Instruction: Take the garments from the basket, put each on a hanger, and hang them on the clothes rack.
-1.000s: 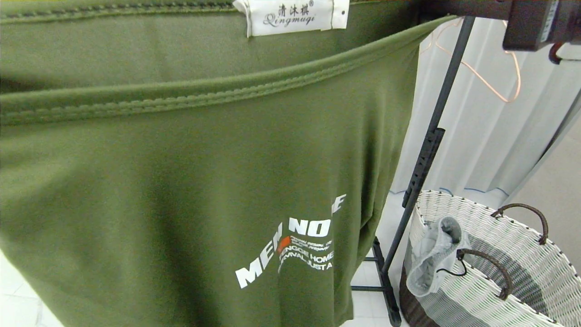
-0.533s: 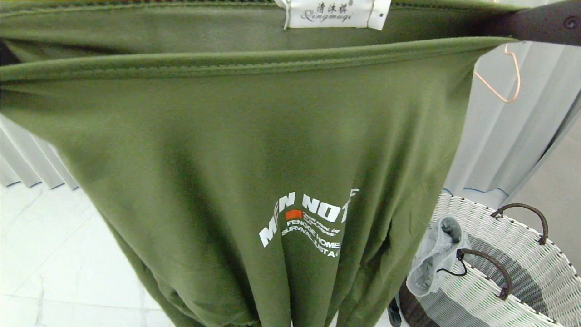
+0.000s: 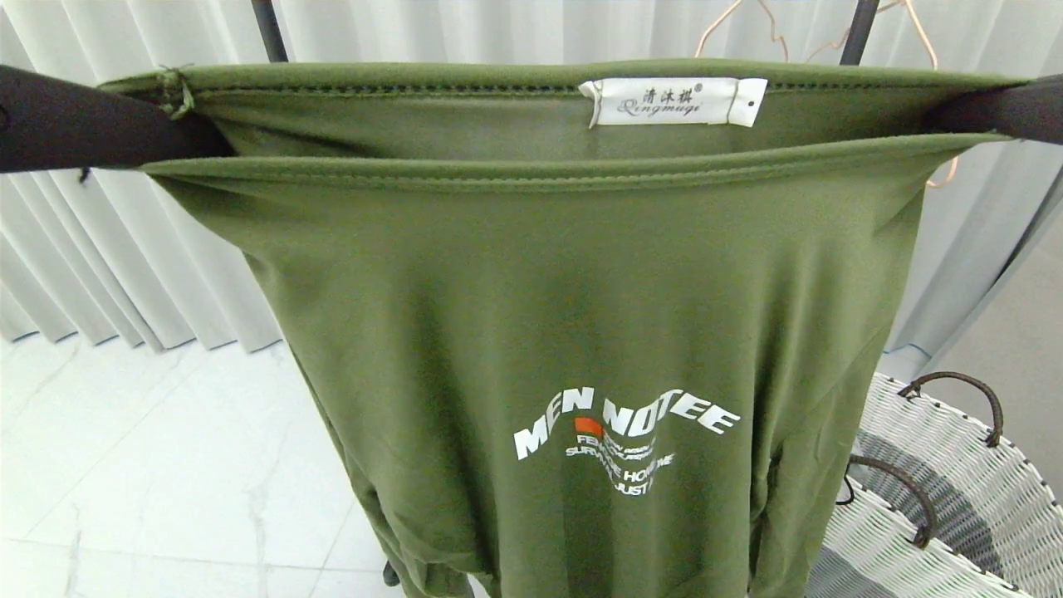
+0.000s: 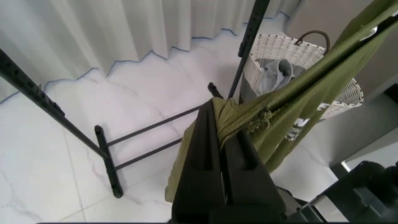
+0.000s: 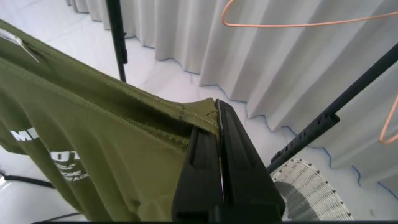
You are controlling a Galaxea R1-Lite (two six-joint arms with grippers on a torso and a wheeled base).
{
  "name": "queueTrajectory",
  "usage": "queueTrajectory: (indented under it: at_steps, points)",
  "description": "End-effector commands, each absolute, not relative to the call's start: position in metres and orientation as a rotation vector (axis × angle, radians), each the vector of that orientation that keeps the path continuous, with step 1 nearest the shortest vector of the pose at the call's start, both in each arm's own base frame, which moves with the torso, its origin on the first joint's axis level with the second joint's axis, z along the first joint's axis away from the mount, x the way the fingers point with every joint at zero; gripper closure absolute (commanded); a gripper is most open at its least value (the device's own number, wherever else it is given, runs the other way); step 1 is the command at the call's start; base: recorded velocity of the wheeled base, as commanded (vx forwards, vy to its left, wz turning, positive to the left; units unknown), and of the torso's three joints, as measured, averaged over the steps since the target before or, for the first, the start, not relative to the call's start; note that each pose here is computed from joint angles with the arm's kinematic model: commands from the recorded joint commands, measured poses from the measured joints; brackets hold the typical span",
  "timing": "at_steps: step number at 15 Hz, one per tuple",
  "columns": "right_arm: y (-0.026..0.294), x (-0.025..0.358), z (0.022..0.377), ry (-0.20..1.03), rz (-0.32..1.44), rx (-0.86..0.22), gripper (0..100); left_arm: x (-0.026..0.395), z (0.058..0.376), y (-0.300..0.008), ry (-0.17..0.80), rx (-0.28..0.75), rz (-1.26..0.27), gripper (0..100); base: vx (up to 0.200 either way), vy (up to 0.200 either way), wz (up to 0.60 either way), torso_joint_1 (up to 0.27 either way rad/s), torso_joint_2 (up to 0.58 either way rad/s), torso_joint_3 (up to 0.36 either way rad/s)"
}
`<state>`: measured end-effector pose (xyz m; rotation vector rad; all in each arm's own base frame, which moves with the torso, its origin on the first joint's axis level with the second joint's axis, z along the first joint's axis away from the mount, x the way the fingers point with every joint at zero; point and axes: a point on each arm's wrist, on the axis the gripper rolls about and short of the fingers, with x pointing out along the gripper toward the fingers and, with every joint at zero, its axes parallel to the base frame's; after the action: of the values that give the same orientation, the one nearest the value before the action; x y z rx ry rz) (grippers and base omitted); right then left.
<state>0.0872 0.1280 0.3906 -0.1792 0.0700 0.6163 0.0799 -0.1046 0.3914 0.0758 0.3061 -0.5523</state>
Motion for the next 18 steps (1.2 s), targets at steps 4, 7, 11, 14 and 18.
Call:
queueTrajectory:
  at_steps: [4, 7, 11, 14, 18]
  points:
    - [0.127, 0.086, 0.390, 0.070, 0.619, -0.183, 100, 0.082, 0.394, -0.109, 0.284, 0.057, -0.556, 100, 0.000, 0.000, 0.00, 0.000, 0.00, 0.000]
    - [0.128, 0.086, 0.389, 0.076, 0.621, -0.188, 100, 0.082, 0.396, -0.111, 0.263, 0.042, -0.568, 100, 0.000, 0.000, 0.00, 0.000, 0.00, 0.000]
    - [0.128, 0.087, 0.387, 0.081, 0.621, -0.192, 0, 0.082, 0.396, -0.111, 0.264, 0.043, -0.568, 100, 0.000, 0.000, 0.00, 0.000, 0.00, 0.000]
    - [0.122, 0.083, 0.376, 0.103, 0.622, -0.212, 0, 0.083, 0.395, -0.112, 0.270, 0.048, -0.567, 100, 0.000, 0.000, 0.00, 0.000, 0.00, 0.000]
    - [0.098, 0.067, 0.376, 0.063, 0.683, -0.165, 0, 0.091, 0.390, -0.111, 0.242, 0.142, -0.524, 100, 0.000, 0.000, 0.00, 0.000, 0.00, 0.000]
